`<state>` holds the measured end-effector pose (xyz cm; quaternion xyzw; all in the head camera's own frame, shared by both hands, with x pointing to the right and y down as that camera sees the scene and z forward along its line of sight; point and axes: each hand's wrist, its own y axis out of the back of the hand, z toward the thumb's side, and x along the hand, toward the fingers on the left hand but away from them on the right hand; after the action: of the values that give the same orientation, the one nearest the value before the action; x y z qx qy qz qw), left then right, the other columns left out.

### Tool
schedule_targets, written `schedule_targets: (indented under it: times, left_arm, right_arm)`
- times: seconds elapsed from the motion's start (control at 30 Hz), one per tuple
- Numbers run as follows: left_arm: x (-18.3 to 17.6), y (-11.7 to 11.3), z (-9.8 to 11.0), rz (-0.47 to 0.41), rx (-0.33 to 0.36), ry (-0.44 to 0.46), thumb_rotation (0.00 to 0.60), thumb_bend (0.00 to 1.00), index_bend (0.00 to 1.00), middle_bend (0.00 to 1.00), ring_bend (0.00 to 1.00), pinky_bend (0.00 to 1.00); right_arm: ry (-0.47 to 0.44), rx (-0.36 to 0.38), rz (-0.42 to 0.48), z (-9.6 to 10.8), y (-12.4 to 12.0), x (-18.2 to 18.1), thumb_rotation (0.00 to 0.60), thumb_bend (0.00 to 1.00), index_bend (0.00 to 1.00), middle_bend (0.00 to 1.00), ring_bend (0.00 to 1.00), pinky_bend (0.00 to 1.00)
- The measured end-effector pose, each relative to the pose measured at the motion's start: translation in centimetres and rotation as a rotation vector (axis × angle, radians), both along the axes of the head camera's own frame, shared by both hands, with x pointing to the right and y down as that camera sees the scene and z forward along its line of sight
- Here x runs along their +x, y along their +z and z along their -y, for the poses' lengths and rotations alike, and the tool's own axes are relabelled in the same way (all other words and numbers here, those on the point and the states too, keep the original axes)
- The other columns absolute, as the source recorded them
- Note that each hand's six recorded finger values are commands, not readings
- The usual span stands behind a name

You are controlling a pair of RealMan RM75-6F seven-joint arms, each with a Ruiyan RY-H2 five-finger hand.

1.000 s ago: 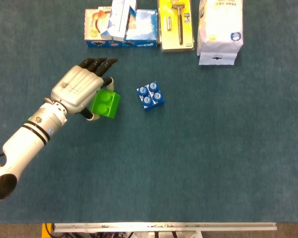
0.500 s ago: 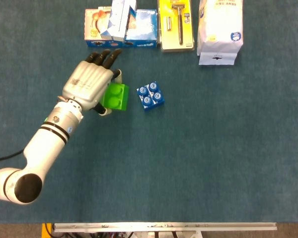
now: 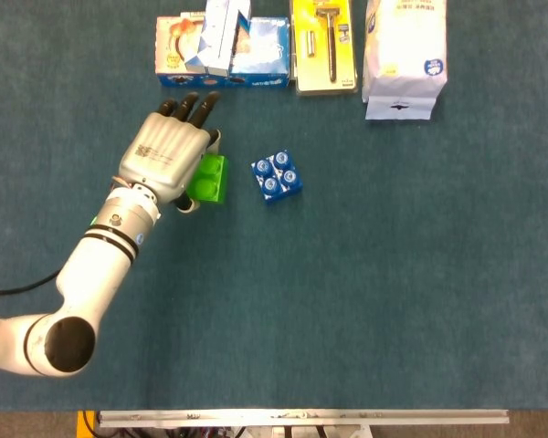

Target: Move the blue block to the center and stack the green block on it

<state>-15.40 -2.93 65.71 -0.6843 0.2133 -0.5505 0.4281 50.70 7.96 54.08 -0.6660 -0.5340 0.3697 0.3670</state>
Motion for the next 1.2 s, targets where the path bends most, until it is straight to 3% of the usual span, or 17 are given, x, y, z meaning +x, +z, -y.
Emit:
schedule_targets:
  times: [0.63,1.2]
  left_arm:
    - [2.2,0.8,-0.2,0.176,-0.040,-0.121,0.600,0.26,0.70,0.01,0.00,0.16]
    - [2.5,0.9,1.2,0.158,-0.073,-0.302,0.600,0.27,0.70,0.01,0.00,0.16]
  right_arm:
    - [0.017,-0.007,0.027,0.2,-0.4,0.7,0.600,0.09,0.32,0.13,0.00,0.05]
    - [0.007,-0.042,0.035,0.7,0.1,0.6,0.600,0.09,0.32,0.13,0.00,0.05]
